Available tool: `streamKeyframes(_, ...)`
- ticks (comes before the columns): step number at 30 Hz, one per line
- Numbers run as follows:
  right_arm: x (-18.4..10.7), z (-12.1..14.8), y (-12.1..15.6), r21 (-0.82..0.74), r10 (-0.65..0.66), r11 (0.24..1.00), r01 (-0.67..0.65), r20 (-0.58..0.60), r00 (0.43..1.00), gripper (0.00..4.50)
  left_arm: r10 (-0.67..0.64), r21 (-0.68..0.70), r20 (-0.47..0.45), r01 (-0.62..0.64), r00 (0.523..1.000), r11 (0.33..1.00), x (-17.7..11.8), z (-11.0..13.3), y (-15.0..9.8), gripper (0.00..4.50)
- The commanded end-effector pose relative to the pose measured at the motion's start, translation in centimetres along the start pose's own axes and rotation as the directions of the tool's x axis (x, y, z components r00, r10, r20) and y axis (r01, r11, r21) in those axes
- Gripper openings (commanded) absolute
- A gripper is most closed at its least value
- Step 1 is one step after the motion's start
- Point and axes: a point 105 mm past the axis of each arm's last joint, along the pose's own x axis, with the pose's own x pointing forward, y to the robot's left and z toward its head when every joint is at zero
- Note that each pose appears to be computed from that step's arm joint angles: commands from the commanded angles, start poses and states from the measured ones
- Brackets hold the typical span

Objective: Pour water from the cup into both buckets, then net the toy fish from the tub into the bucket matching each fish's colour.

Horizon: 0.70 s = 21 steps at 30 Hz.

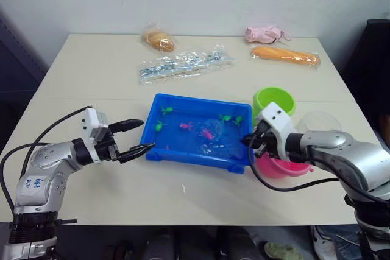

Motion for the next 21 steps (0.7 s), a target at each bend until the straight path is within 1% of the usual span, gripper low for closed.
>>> streamKeyframes(1, -2.6, 0.5, -0.1, 0.071, 0.024, 0.997, -0.027, 0.047, 0.999, 0.00, -0.020, 0.037, 0.021, 0.019, 1.000, 0.999, -0.3, 1.1, 0.2, 4.47)
streamKeyframes(4, -4.7, 0.9, 0.3, 0.114, 0.058, 0.991, -0.069, 0.099, 0.993, 0.00, -0.052, 0.034, 0.028, 0.051, 0.998, 0.998, -0.1, 1.4, 0.1, 4.47)
streamKeyframes(6, -6.1, 1.1, 0.7, 0.115, 0.080, 0.989, -0.097, 0.141, 0.987, 0.00, -0.081, 0.071, 0.052, 0.078, 0.995, 0.994, 0.4, 2.1, 0.1, 4.47)
streamKeyframes(8, -7.1, 1.1, 1.0, 0.113, 0.088, 0.988, -0.106, 0.155, 0.984, 0.00, -0.104, 0.084, 0.073, 0.098, 0.992, 0.992, 1.1, 2.8, -0.1, 4.47)
streamKeyframes(10, -9.0, 1.6, 0.8, 0.092, 0.045, 0.993, -0.071, 0.260, 0.965, 0.00, -0.186, 0.093, 0.096, 0.177, 0.978, 0.980, 3.2, 3.9, -1.2, 4.47)
streamKeyframes(12, -10.7, 1.7, 0.6, 0.071, 0.001, 0.997, -0.025, 0.320, 0.948, 0.00, -0.251, 0.099, 0.109, 0.241, 0.962, 0.966, 4.7, 4.5, -2.2, 4.47)
streamKeyframes(15, -12.9, 1.1, 0.7, 0.056, -0.055, 0.998, 0.037, 0.357, 0.932, 0.00, -0.327, 0.094, 0.118, 0.317, 0.938, 0.944, 6.1, 4.6, -3.1, 4.47)
streamKeyframes(17, -13.7, 0.9, 0.8, 0.061, -0.079, 0.996, 0.060, 0.374, 0.924, 0.00, -0.352, 0.094, 0.118, 0.343, 0.928, 0.935, 6.5, 4.7, -3.4, 4.47)
streamKeyframes(19, -15.3, 0.3, 0.8, 0.062, -0.131, 0.991, 0.116, 0.401, 0.907, 0.00, -0.404, 0.092, 0.121, 0.394, 0.907, 0.914, 7.3, 4.6, -4.0, 4.47)
streamKeyframes(21, -16.4, -0.8, 0.9, 0.062, -0.173, 0.985, 0.161, 0.371, 0.912, 0.00, -0.442, 0.090, 0.124, 0.433, 0.889, 0.897, 8.0, 4.6, -4.4, 4.47)
